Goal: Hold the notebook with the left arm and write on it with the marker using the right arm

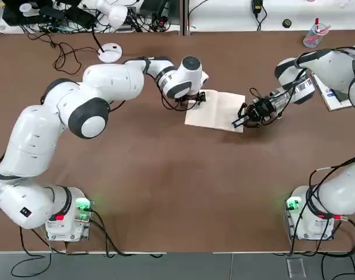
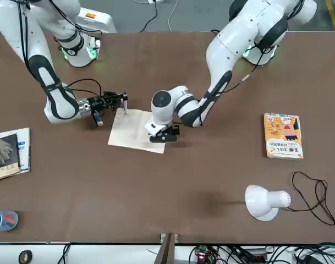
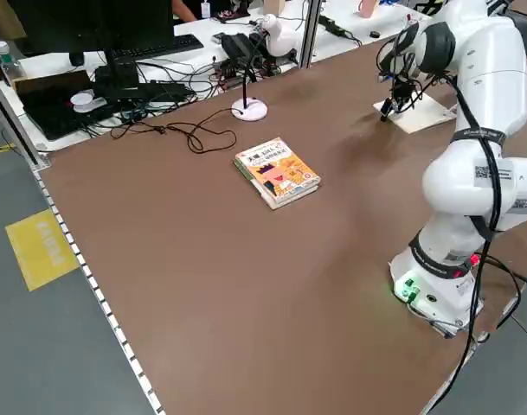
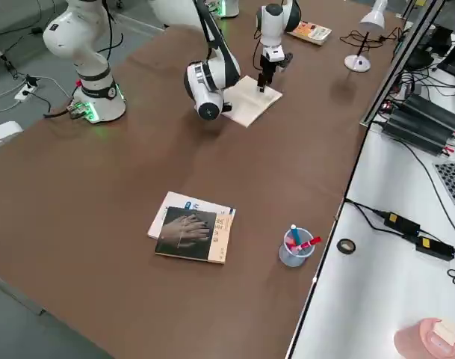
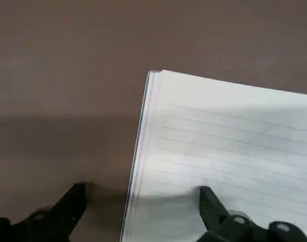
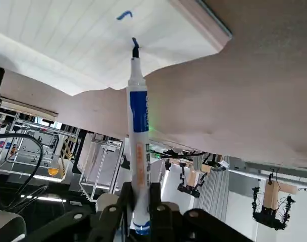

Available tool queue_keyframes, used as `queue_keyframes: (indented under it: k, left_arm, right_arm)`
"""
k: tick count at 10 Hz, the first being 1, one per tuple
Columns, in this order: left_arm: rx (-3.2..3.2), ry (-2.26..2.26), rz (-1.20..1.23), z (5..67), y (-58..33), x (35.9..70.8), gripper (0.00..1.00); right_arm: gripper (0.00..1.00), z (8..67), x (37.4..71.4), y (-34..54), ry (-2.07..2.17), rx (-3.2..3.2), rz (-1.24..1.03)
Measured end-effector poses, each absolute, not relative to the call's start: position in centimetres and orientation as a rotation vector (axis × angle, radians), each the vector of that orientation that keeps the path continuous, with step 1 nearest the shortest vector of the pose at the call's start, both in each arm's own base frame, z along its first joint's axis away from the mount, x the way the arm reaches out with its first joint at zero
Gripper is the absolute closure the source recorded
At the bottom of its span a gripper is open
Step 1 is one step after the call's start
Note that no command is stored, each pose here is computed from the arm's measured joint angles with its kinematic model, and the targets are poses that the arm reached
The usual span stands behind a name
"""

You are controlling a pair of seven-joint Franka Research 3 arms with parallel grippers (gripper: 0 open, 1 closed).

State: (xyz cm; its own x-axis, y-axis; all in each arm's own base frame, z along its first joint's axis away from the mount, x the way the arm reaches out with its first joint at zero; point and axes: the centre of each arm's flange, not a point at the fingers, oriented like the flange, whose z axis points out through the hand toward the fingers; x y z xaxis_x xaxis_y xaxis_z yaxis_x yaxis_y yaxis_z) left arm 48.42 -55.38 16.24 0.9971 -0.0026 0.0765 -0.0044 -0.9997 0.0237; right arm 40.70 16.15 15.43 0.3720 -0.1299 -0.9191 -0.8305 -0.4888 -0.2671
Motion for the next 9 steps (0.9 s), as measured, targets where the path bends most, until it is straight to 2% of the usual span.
queue_keyframes:
  k: [9]
  left_arm:
    - [3.116, -0.005, 0.119, 16.24, -55.38, 48.42, 0.0]
  right_arm:
    - [0.83, 15.39, 40.93, 16.22, 0.826, -1.869, 1.133]
